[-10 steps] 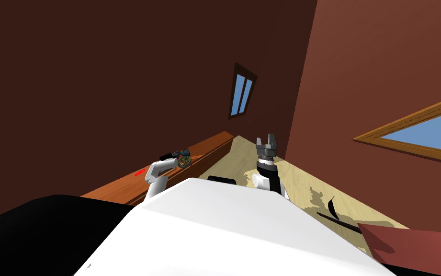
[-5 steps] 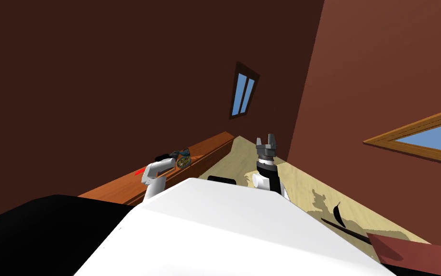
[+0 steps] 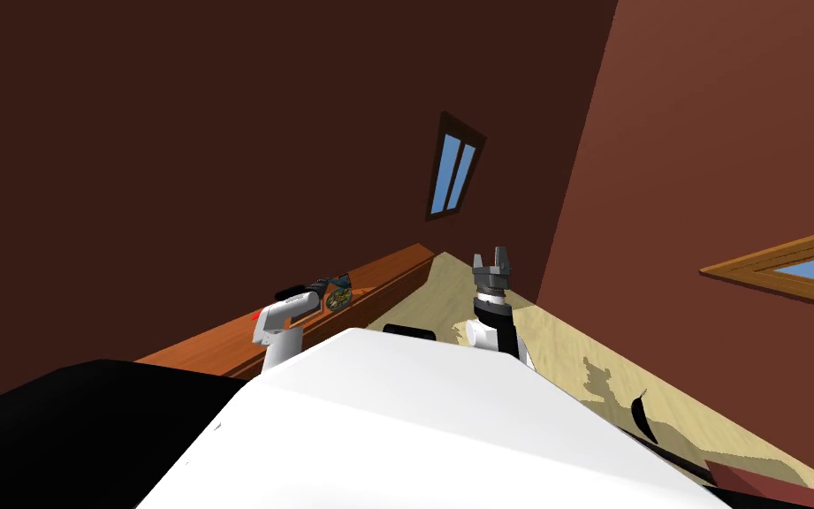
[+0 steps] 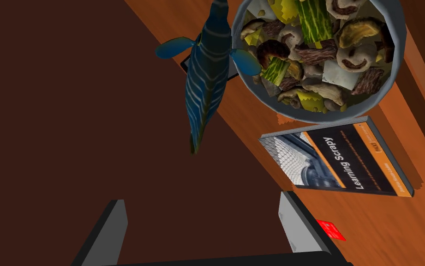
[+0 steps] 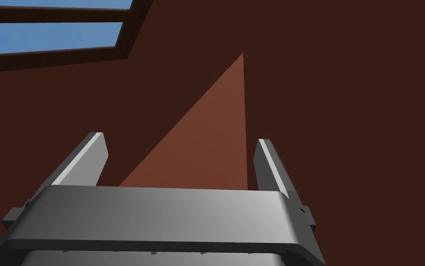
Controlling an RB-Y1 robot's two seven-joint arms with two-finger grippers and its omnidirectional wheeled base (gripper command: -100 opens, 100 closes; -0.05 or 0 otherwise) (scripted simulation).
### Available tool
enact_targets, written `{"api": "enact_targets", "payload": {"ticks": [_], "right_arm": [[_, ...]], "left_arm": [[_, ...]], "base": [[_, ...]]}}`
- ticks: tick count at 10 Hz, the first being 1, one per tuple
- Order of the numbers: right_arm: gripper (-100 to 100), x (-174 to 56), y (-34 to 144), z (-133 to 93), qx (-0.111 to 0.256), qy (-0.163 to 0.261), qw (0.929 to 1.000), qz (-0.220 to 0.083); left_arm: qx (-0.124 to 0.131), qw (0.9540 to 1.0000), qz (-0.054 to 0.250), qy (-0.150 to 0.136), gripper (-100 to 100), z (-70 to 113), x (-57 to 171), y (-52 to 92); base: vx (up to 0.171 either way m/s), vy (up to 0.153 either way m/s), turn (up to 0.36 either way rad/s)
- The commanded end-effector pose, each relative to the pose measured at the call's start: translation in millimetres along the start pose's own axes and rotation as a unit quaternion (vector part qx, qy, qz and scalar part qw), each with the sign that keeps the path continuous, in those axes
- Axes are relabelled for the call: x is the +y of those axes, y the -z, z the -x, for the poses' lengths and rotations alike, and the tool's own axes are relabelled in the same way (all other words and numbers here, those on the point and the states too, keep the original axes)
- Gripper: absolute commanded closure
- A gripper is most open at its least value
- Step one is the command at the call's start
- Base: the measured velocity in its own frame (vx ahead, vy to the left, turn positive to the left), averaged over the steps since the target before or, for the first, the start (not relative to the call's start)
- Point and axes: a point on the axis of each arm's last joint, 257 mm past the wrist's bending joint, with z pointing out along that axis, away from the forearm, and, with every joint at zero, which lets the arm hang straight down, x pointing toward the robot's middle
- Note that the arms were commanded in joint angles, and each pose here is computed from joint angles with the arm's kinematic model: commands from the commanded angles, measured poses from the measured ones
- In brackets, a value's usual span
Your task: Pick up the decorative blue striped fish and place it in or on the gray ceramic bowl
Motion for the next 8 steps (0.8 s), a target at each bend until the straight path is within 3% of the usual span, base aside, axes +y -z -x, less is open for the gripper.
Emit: {"api": "enact_targets", "payload": {"ticks": [1,5,6,8], "right_arm": [[0,0.0,0.0,0.0,0.0,0.0,1.0,0.0],[0,0.0,0.0,0.0,0.0,0.0,1.0,0.0],[0,0.0,0.0,0.0,0.0,0.0,1.0,0.0],[0,0.0,-0.1,0.0,0.0,0.0,1.0,0.0]], "left_arm": [[0.002,0.9999,-0.003,-0.012,-100,1.7,0.0,2.4],[0.006,0.9998,-0.009,-0.015,-100,5.8,-0.9,6.7],[0.006,0.9998,-0.009,-0.017,0,5.8,-0.8,6.8],[0.006,0.9998,-0.009,-0.017,0,5.7,-0.8,6.7]], "base": [[0.039,-0.035,0.069],[0.038,-0.021,0.04],[0.0,0.0,0.0],[0.0,0.0,0.0]]}}
